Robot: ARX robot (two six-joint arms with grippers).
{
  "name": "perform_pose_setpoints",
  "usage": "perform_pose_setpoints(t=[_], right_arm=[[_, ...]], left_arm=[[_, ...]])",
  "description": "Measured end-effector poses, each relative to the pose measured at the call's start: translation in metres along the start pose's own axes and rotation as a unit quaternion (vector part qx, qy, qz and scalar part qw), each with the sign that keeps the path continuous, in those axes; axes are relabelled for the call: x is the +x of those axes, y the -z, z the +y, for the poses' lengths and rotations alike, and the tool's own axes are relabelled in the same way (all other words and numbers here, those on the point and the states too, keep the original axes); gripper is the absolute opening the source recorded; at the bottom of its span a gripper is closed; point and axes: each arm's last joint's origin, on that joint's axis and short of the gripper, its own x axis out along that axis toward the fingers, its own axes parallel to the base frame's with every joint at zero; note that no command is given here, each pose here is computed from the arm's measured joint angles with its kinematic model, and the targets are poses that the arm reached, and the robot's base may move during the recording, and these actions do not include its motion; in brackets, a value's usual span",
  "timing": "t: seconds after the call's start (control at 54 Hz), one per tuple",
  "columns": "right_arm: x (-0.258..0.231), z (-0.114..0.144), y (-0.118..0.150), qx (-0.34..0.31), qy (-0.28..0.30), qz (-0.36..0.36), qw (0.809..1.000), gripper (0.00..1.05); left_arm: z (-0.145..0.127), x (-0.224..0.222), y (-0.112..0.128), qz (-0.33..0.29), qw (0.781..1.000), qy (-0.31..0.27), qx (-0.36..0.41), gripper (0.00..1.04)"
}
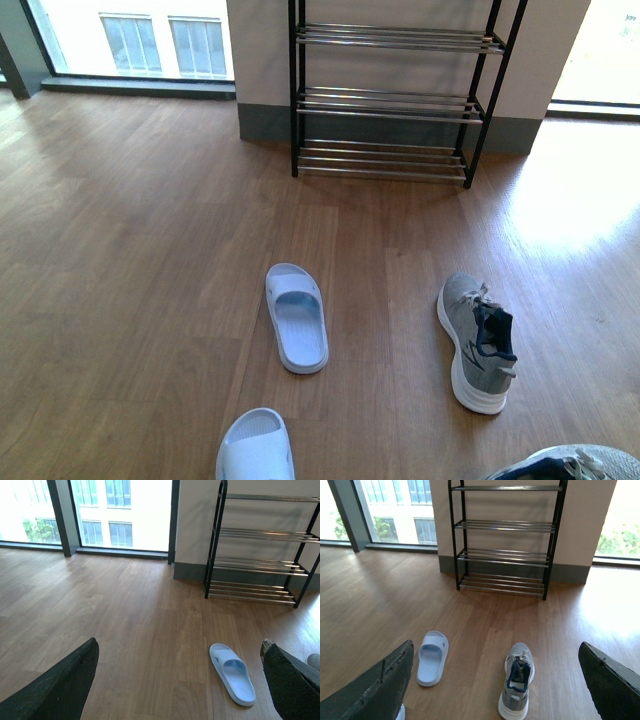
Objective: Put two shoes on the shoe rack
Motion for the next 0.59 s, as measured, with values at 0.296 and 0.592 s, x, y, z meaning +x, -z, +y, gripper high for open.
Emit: perform_pose_setpoints(t=[0.296,0.592], right_arm=[[0.000,0.000,0.000,0.000,0.001,0.000,1.000,0.96],[0.033,-0.018,0.005,0.015,0.103,0.148,0.983,0.96]], left_arm=[[0.000,0.000,0.000,0.000,1.000,0.001,0.000,0.95],[0.000,0.000,0.000,0.000,1.000,0.001,0.000,0.95]])
